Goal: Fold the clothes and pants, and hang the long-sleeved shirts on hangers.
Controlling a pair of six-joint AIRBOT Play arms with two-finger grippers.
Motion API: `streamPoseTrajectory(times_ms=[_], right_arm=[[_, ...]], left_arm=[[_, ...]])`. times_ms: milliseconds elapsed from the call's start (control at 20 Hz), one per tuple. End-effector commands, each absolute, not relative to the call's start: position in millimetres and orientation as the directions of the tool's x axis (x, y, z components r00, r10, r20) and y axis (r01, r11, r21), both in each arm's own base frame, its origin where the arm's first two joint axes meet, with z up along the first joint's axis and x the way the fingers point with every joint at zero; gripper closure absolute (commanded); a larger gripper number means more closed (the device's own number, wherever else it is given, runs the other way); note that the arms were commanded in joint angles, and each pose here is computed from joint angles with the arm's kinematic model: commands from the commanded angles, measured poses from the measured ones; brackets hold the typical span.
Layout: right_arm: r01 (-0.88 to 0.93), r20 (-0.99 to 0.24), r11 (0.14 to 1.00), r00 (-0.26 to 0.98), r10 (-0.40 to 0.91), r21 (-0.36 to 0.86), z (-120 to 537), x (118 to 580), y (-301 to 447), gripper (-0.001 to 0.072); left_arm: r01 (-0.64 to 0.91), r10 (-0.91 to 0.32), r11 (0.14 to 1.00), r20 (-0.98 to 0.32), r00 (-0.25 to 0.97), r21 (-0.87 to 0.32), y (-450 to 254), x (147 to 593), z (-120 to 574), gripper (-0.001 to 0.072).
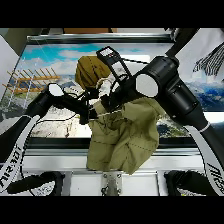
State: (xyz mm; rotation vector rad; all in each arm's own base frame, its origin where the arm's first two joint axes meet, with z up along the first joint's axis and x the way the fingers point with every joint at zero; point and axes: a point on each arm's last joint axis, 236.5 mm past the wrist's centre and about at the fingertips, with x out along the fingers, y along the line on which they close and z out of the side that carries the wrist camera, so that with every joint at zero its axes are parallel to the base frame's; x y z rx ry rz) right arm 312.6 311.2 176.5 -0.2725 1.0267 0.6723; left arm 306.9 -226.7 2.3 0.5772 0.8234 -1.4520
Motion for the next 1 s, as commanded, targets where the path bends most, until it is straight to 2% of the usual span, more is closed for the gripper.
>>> streamPoseTrajectory(times_ms=[0,200,300,400,450,600,750,850,950], right_arm=[[-0.658,-0.862,0.749,0.335,0.381,0.076,186,303,299,0.0054],[-0.684,-0.853,0.728,0.363,0.375,0.030,207,303,268,0.0054],[-0.725,-0.851,0.686,0.317,0.418,0.068,212,295,261,0.0054],[-0.789,-0.822,0.598,0.242,0.516,0.143,221,286,266,0.0054],[-0.792,-0.800,0.589,0.243,0.548,0.163,226,293,263,0.0054],[-0.735,-0.766,0.660,0.333,0.550,0.154,234,326,241,0.0054],[-0.685,-0.775,0.701,0.330,0.540,0.197,231,330,230,0.0054],[-0.794,-0.774,0.603,0.331,0.539,0.081,231,331,229,0.0054],[-0.826,-0.772,0.563,0.345,0.534,0.020,231,340,213,0.0054]], left_arm=[[0.989,-0.624,0.065,-0.779,-0.067,-0.136,-226,307,2,0.0692],[0.989,-0.624,0.065,-0.779,-0.066,-0.136,-226,307,2,0.0692],[0.989,-0.624,0.066,-0.779,-0.066,-0.136,-226,307,2,0.0692],[0.989,-0.624,0.065,-0.779,-0.066,-0.136,-226,307,2,0.0692],[0.989,-0.624,0.065,-0.779,-0.066,-0.136,-226,307,2,0.0692],[0.989,-0.624,0.066,-0.779,-0.066,-0.136,-226,307,2,0.0692],[0.989,-0.624,0.065,-0.779,-0.066,-0.136,-226,307,2,0.0692],[0.988,-0.624,0.065,-0.779,-0.067,-0.137,-226,307,2,0.0692],[0.988,-0.623,0.060,-0.778,-0.074,-0.142,-226,305,2,0.0692]])
